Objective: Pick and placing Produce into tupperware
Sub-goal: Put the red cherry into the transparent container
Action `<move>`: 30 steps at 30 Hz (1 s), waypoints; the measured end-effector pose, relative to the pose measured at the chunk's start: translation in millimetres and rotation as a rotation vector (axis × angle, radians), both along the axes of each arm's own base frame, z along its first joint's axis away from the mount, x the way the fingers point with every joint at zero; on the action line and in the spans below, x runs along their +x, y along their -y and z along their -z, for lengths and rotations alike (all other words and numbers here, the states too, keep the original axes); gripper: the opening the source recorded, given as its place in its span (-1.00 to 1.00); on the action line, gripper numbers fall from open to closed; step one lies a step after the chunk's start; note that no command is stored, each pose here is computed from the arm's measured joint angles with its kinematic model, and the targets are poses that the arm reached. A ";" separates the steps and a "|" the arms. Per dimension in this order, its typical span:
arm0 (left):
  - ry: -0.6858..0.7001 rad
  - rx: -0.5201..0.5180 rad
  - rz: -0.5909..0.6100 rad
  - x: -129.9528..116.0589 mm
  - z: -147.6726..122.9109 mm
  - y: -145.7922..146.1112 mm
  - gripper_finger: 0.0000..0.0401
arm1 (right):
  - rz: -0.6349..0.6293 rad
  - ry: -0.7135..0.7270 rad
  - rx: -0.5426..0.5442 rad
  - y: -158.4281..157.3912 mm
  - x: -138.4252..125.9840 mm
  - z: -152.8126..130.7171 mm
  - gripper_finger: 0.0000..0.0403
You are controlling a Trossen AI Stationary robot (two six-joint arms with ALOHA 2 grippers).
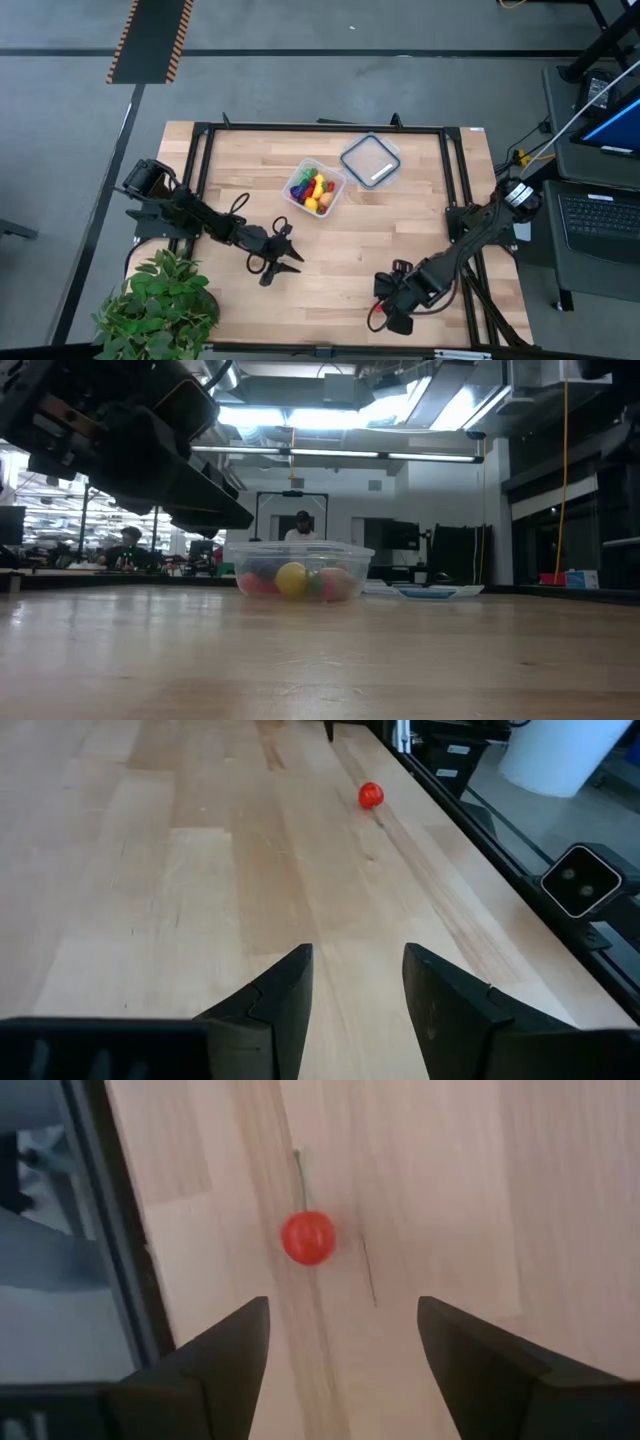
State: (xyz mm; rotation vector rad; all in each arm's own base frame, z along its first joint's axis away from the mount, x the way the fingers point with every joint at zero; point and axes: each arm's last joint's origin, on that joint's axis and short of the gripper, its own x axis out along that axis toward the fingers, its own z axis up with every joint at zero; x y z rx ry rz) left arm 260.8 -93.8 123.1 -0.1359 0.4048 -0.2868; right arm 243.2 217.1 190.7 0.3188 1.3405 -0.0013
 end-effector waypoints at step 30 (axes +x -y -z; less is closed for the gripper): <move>0.012 0.034 -0.070 0.7 -0.1 -2.2 -0.26 | 0.048 0.054 0.046 -1.3 12.1 3.1 0.27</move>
